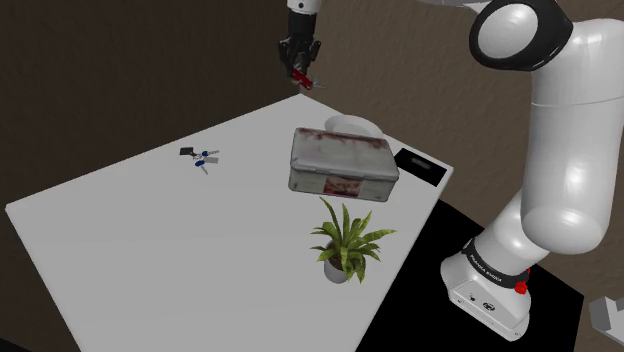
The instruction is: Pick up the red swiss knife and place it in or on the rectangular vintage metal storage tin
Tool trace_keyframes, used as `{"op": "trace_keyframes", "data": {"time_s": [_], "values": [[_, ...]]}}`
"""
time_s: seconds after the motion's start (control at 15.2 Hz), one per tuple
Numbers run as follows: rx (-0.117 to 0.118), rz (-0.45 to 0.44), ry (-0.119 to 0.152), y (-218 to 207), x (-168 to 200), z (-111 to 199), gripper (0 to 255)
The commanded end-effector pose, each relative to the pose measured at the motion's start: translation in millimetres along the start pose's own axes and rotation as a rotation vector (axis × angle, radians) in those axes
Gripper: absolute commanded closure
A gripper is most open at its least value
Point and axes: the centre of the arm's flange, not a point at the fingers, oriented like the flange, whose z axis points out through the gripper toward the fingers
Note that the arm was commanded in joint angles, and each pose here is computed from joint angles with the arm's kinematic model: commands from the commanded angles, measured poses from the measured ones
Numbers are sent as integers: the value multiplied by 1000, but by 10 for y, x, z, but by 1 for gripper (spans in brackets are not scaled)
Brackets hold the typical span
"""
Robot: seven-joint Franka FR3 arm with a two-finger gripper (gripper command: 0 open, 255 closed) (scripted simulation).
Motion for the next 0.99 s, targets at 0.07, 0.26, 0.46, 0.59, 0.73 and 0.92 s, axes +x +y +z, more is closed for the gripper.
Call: {"op": "trace_keyframes", "data": {"time_s": [0.07,0.26,0.46,0.59,0.73,0.92], "values": [[0,0,0,-48,-253,-47,255],[0,0,0,-119,-642,-46,255],[0,0,0,-190,-1031,-45,255],[0,0,0,-238,-1291,-44,255],[0,0,0,-286,-1551,-43,255],[0,0,0,-357,-1940,-42,255]]}}
